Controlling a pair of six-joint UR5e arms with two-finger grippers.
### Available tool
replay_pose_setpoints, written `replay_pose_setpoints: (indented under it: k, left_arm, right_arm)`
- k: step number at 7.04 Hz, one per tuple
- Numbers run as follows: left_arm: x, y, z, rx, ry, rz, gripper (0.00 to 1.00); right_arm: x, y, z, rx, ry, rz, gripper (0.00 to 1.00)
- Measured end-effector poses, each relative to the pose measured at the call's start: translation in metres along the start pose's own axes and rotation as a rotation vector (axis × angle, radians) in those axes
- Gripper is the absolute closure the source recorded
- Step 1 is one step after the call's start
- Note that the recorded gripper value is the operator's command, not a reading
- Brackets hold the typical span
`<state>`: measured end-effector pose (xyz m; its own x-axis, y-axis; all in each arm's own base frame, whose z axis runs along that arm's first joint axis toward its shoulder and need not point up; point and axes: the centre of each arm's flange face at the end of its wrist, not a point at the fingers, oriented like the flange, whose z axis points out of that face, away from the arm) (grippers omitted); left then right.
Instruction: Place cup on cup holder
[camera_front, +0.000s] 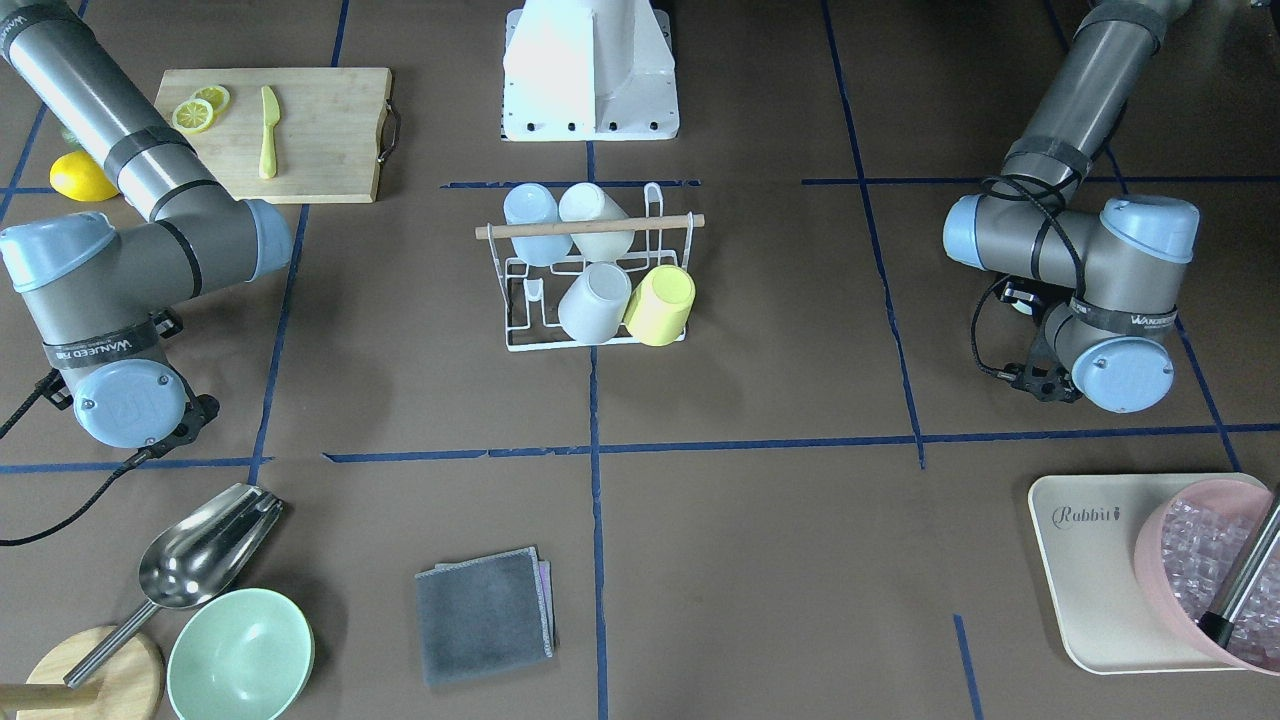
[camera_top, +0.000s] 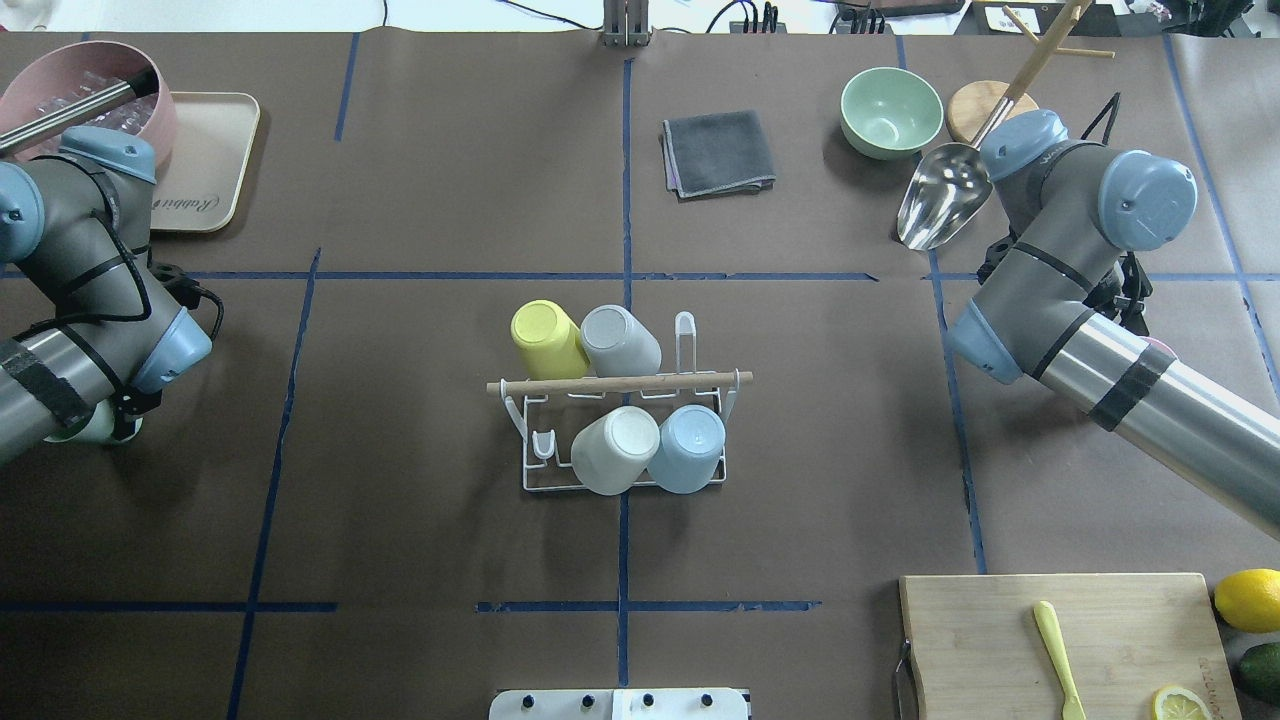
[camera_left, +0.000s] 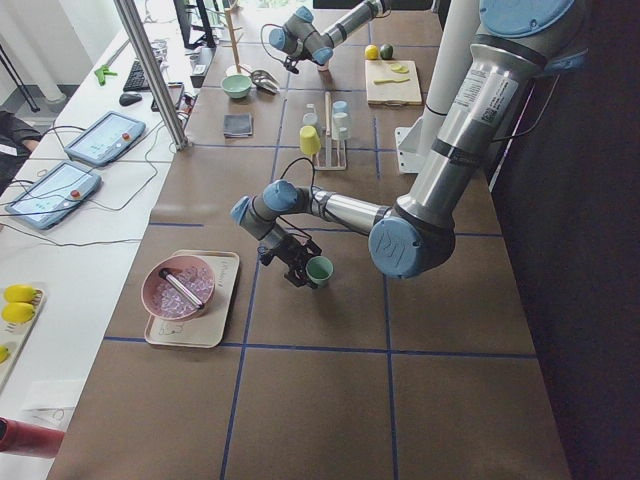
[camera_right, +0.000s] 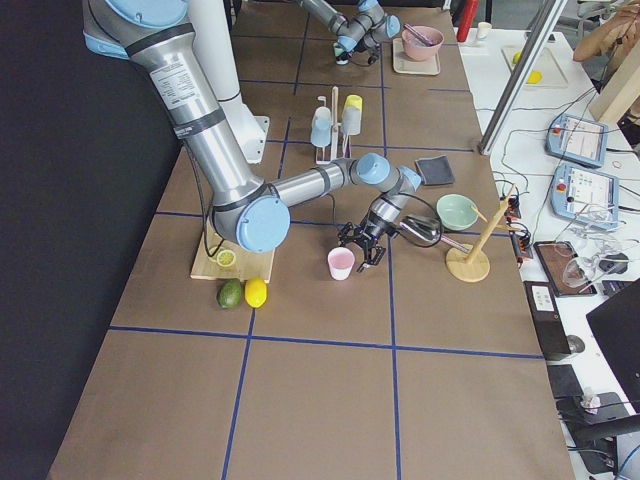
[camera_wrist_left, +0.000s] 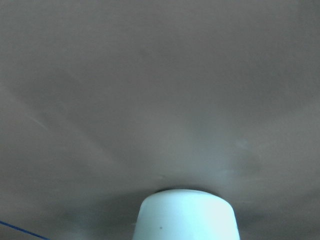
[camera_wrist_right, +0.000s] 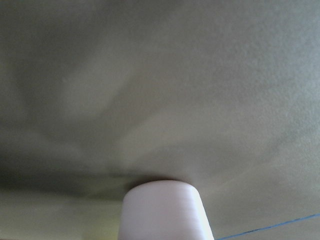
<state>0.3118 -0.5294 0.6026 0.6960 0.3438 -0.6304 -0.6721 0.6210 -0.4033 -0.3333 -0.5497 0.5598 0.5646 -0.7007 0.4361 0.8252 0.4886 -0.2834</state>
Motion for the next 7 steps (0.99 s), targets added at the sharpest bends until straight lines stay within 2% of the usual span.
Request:
replay_pose_setpoints:
  k: [2,3,5,7]
  left_arm:
    - [0.0,0.012,-0.017,0.018,0.019,0.018,0.96]
    - [0.001,0.028,-0.042,0.066,0.023,0.06,0.95]
    - [0.022,0.077,-0.111,0.245,0.001,0.165,0.93]
    - [0.058,0.111,-0.163,0.484,-0.072,0.328,0.93]
  right_arm:
    - [-0.004,0.0,0.008,-0.028,-0.004,-0.001,0.0]
    - [-0.009,-0.002,0.012,-0.046,-0.001,-0.007,0.0]
    - [-0.012,-0.007,0.021,-0.073,0.001,-0.022,0.0]
    - [-0.011,-0.009,0.026,-0.094,0.007,-0.031,0.0]
